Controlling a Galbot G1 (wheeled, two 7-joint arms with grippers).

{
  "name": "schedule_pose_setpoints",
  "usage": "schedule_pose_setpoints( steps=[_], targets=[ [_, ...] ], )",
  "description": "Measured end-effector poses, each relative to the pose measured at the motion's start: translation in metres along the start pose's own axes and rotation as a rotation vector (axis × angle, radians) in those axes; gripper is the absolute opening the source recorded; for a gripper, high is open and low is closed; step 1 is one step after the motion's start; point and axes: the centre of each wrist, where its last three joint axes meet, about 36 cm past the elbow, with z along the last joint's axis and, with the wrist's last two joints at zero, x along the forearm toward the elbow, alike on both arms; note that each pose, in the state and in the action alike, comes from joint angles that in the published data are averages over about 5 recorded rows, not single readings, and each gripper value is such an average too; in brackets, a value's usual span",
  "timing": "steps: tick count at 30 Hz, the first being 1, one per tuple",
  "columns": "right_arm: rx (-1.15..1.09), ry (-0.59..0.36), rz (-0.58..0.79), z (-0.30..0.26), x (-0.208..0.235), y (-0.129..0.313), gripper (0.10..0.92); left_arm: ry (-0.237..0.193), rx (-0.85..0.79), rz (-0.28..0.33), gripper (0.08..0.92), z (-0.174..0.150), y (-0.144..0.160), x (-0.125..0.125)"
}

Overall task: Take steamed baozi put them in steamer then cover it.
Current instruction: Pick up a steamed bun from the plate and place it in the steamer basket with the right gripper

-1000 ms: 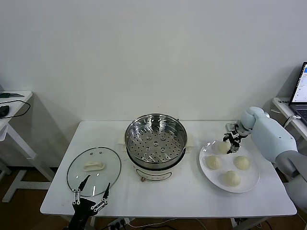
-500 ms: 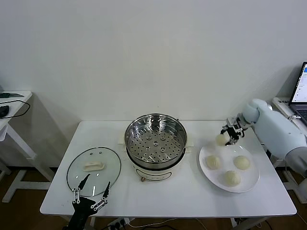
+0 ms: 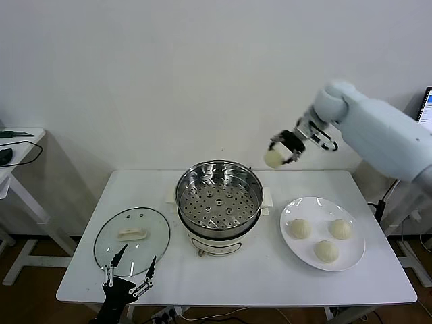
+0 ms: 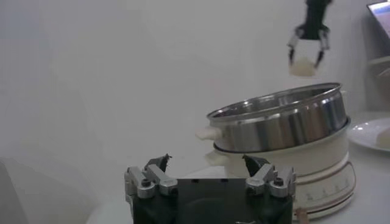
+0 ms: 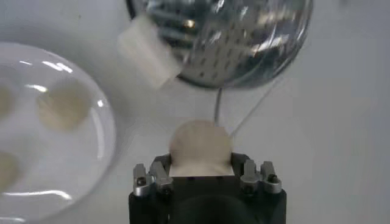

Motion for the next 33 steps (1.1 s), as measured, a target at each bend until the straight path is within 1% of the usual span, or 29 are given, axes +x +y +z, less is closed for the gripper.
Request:
schedule_pose_setpoints(
  steps=[5, 13, 22, 29, 33],
  targets=[
    [0.138, -0.028, -0.025, -0.024, -0.015, -0.039, 0.662, -0.001, -0.001, -0.003, 0.823, 0.0, 0.001, 0.0],
    [0.282, -0.076, -0.069, -0.053, -0.07, -0.075, 0.662, -0.004, -0.003, -0.006, 0.823, -0.002, 0.001, 0.001],
    [0.334, -0.103, -0.101, -0.067, -0.124, -0.091, 0.662, -0.006, -0.004, -0.005, 0.823, -0.002, 0.001, 0.0],
    [0.347, -0.111, -0.118, -0.073, -0.15, -0.097, 0.667, -0.01, -0.004, -0.007, 0.823, -0.002, 0.001, 0.0],
    [0.351, -0.115, -0.125, -0.077, -0.161, -0.099, 0.683, -0.012, -0.005, -0.008, 0.823, -0.001, 0.002, 0.0]
  ],
)
